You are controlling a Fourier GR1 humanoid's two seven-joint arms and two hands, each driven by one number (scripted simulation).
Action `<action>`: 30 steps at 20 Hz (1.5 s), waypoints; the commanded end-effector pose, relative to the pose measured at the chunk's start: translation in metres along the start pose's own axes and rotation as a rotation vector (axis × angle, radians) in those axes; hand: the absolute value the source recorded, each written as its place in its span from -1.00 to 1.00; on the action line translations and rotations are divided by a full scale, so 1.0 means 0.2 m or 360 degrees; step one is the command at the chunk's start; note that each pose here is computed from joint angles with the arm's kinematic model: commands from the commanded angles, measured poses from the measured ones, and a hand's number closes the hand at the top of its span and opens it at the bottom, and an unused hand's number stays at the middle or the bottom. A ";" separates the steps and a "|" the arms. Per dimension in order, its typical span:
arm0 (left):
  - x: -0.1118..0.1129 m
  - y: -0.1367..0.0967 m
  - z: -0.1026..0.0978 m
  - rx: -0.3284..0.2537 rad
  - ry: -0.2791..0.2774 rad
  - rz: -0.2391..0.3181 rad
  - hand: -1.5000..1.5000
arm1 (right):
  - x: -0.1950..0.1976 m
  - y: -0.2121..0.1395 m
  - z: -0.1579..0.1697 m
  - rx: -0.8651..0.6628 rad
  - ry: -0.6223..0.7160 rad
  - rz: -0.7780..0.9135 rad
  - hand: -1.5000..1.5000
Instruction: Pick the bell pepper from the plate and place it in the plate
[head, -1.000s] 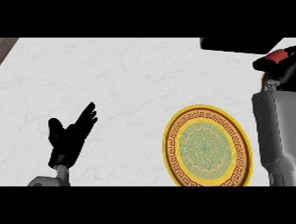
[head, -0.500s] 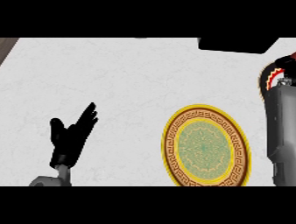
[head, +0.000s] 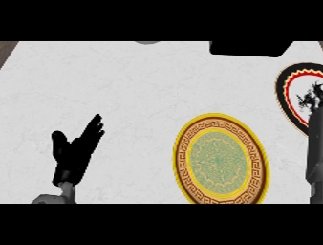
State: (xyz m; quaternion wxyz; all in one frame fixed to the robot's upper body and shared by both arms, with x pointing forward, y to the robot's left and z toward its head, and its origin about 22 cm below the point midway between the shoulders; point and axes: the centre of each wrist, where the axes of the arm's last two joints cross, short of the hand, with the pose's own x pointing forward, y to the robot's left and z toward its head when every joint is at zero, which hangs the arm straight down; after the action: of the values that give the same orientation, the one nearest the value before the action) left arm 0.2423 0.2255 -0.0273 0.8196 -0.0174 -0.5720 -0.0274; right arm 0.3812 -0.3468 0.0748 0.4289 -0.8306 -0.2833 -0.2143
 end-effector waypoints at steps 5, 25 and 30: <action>-0.01 -0.03 0.04 0.0015 0.0015 0.0024 0.00 | -0.17 0.13 -0.19 -0.0140 0.0320 -0.0108 1.00; 0.01 0.08 -0.01 0.0048 0.0011 0.0026 0.00 | -0.26 0.25 -0.06 0.0083 0.0495 -0.0412 -1.00; -0.07 0.07 0.04 0.0038 0.0051 0.0039 0.00 | -0.23 0.21 -0.10 0.0030 0.0569 -0.0564 -1.00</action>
State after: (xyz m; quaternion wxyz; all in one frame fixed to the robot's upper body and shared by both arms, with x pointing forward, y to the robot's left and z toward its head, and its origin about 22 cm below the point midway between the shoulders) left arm 0.2357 0.2377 -0.0347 0.8272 -0.0078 -0.5618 -0.0101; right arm 0.3712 -0.4009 0.0278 0.4823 -0.7194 -0.3290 -0.3765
